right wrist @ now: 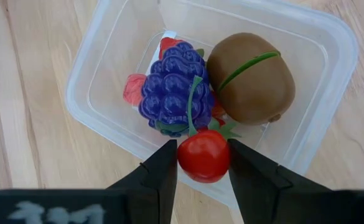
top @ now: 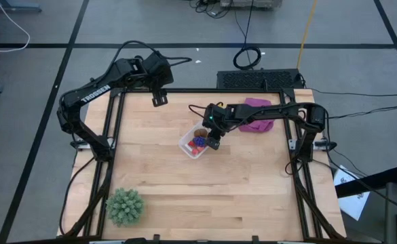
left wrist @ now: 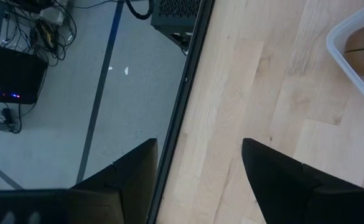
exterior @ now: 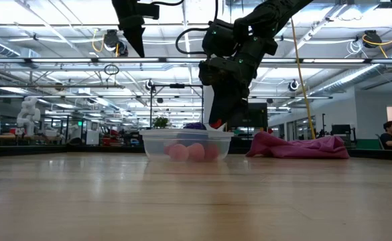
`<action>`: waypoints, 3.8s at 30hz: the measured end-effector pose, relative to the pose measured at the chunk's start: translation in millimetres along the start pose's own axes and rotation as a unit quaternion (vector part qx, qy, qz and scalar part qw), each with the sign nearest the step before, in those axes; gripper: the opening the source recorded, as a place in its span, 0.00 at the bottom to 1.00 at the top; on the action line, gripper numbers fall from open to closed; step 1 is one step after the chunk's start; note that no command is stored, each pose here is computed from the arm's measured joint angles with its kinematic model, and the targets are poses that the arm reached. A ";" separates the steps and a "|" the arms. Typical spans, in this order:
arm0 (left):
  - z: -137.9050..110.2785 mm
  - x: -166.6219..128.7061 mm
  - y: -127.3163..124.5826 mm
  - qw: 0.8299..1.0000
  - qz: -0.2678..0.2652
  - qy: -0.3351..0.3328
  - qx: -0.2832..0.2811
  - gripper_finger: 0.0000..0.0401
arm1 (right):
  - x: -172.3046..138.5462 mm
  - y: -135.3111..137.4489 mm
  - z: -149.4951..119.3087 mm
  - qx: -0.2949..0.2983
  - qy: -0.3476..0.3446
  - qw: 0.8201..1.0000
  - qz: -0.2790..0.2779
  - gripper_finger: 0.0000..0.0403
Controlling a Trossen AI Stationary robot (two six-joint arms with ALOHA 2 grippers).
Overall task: Pick and placing Produce into tupperware
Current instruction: Put the cherry into the transparent bin, then return to home position
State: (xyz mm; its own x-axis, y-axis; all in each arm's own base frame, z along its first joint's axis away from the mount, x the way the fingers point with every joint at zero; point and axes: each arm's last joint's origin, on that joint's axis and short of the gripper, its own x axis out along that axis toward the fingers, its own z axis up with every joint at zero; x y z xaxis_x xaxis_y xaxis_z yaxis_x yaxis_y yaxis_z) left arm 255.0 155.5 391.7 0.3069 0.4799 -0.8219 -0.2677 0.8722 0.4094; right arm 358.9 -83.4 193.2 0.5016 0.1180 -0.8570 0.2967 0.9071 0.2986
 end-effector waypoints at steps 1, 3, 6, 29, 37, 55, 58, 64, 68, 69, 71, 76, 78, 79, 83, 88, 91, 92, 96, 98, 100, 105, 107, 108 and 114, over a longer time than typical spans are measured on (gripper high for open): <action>0.0 0.0 0.0 1.000 0.000 0.000 0.000 0.60 | 0.0 0.0 0.0 0.000 0.000 1.000 0.000 0.31; 0.0 0.0 0.0 1.000 0.000 0.000 0.000 0.60 | 0.0 0.0 0.0 0.000 0.000 1.000 0.000 0.31; 0.0 0.0 0.0 1.000 0.000 0.000 0.000 0.60 | 0.0 0.0 0.0 0.000 0.000 1.000 0.000 0.31; 3.6 0.0 1.4 1.000 0.006 -0.019 0.000 0.60 | 10.4 -4.9 -11.5 -0.014 0.002 1.000 0.001 0.31; 3.7 0.0 1.4 1.000 0.006 -0.019 0.003 0.60 | 10.4 -4.7 -10.5 -0.028 -0.003 1.000 0.001 0.34; 3.8 0.2 1.3 1.000 0.005 -0.019 0.002 0.60 | 5.9 -0.8 2.9 -0.056 -0.048 0.997 0.007 0.43; 3.5 -0.2 0.2 1.000 0.003 -0.017 0.001 0.60 | -3.3 3.6 13.0 -0.065 -0.063 0.996 0.009 0.43; 3.8 -1.3 -5.0 1.000 -0.005 -0.012 0.000 0.60 | -44.1 18.0 34.3 -0.094 -0.095 0.991 0.011 0.43; 5.3 -4.1 -12.1 0.999 -0.037 -0.022 -0.020 0.60 | -87.9 29.6 37.8 -0.100 -0.119 0.988 0.015 0.43; 4.5 -7.3 -13.7 0.998 -0.058 -0.032 -0.023 0.60 | -101.4 32.7 36.2 -0.103 -0.133 0.986 0.016 0.43; 2.6 -19.3 -17.9 0.992 -0.108 -0.065 -0.024 0.60 | -126.7 37.8 30.4 -0.107 -0.154 0.982 0.019 0.43; -15.6 -67.5 -22.0 0.975 -0.162 -0.138 -0.059 0.60 | -188.8 56.2 0.1 -0.112 -0.203 0.972 0.039 0.43; -28.9 -92.9 -24.5 0.969 -0.165 -0.166 -0.082 0.60 | -204.8 64.7 -17.8 -0.119 -0.214 0.968 0.054 0.43; -36.9 -106.9 -26.1 0.964 -0.169 -0.182 -0.094 0.60 | -211.0 68.9 -27.1 -0.126 -0.221 0.965 0.062 0.43; -69.8 -150.4 -43.2 0.943 -0.208 -0.242 -0.098 0.60 | -222.6 82.3 -68.9 -0.161 -0.237 0.953 0.102 0.43; -108.6 -158.5 -77.8 0.920 -0.271 -0.259 -0.115 0.60 | -202.8 87.9 -120.1 -0.191 -0.257 0.932 0.169 0.43; -128.9 -137.3 -104.1 0.919 -0.272 -0.249 -0.140 0.60 | -185.7 85.5 -147.4 -0.170 -0.265 0.925 0.214 0.43; -134.8 -128.3 -113.4 0.917 -0.273 -0.252 -0.146 0.60 | -179.4 85.3 -155.5 -0.168 -0.267 0.921 0.229 0.43; -150.3 -90.7 -153.3 0.898 -0.309 -0.277 -0.149 0.60 | -159.9 87.5 -179.4 -0.175 -0.293 0.894 0.291 0.43; -156.4 -73.9 -171.5 0.886 -0.330 -0.293 -0.143 0.60 | -152.8 89.9 -187.3 -0.193 -0.316 0.874 0.314 0.43; -160.7 -59.6 -186.3 0.873 -0.347 -0.310 -0.150 0.60 | -145.1 90.6 -193.0 -0.209 -0.333 0.866 0.308 0.43; -174.0 -19.0 -212.5 0.871 -0.330 -0.312 -0.185 0.60 | -123.5 83.3 -200.3 -0.195 -0.359 0.887 0.215 0.43; -177.6 -7.7 -218.3 0.866 -0.324 -0.328 -0.193 0.60 | -115.8 80.6 -202.5 -0.203 -0.378 0.880 0.203 0.43; -179.1 -2.6 -220.0 0.865 -0.318 -0.335 -0.197 0.60 | -113.2 79.0 -203.2 -0.208 -0.395 0.872 0.203 0.43; -180.5 21.1 -214.3 0.873 -0.268 -0.354 -0.204 0.60 | -98.4 54.9 -207.3 -0.179 -0.446 0.859 0.176 0.43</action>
State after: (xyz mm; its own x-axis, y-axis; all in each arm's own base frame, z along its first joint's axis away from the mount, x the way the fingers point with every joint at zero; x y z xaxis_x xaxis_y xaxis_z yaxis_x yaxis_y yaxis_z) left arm 154.0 -38.4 215.1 0.9363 0.0784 -0.3423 -0.1720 0.9522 -0.2525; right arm 157.3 38.5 206.9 0.9795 0.1993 -0.0303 -0.1903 0.9636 0.1877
